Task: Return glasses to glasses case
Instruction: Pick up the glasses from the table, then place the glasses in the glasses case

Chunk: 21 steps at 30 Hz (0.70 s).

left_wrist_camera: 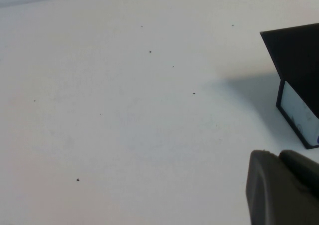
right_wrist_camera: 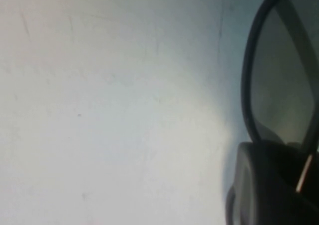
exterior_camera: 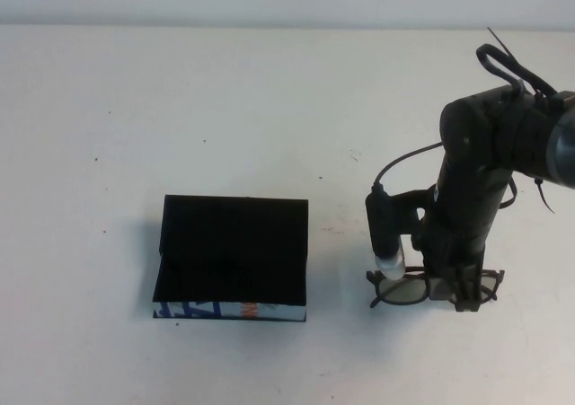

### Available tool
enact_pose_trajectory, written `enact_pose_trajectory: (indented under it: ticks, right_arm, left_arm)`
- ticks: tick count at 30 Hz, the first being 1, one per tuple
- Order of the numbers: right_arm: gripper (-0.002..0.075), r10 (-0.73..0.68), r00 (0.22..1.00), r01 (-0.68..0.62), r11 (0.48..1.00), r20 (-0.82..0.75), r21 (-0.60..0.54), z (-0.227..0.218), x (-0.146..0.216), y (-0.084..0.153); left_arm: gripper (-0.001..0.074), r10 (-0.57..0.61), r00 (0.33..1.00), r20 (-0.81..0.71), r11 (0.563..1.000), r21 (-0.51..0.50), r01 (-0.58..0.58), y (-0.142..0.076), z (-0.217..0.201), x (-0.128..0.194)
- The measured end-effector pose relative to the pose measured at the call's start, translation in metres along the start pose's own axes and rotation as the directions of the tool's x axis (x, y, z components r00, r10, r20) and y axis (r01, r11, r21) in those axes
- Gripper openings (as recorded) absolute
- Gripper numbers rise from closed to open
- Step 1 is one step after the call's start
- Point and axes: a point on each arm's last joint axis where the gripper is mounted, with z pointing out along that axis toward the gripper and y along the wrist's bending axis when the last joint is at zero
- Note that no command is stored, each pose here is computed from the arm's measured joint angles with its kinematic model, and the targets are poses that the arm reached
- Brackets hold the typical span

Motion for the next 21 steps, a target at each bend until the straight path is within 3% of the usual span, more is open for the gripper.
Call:
enact_pose_trajectory:
  ticks: [5, 9, 15, 21]
  right_arm:
    - [0.0062, 0.043, 0.999, -0.043, 0.999, -0.01, 0.0, -0.025, -0.018, 0.02]
    - [0.0062, 0.077, 0.996, -0.08, 0.995, 0.045, 0.064, -0.056, -0.047, 0.031]
    - [0.0062, -0.005, 0.992, -0.009, 0.994, 0.127, 0.107, -0.078, -0.102, 0.049]
    - [0.0062, -0.071, 0.983, 0.051, 0.991, 0.17, 0.122, -0.073, -0.154, 0.047]
  left_arm:
    - [0.0, 0.0, 1.0, 0.0, 1.0, 0.0, 0.0, 0.0, 0.0, 0.0]
    - [0.0, 0.0, 1.0, 0.0, 1.0, 0.0, 0.0, 0.0, 0.0, 0.0]
    - [0.0, 0.0, 1.0, 0.0, 1.0, 0.0, 0.0, 0.0, 0.0, 0.0]
    - [0.0, 0.0, 1.0, 0.0, 1.0, 0.0, 0.0, 0.0, 0.0, 0.0]
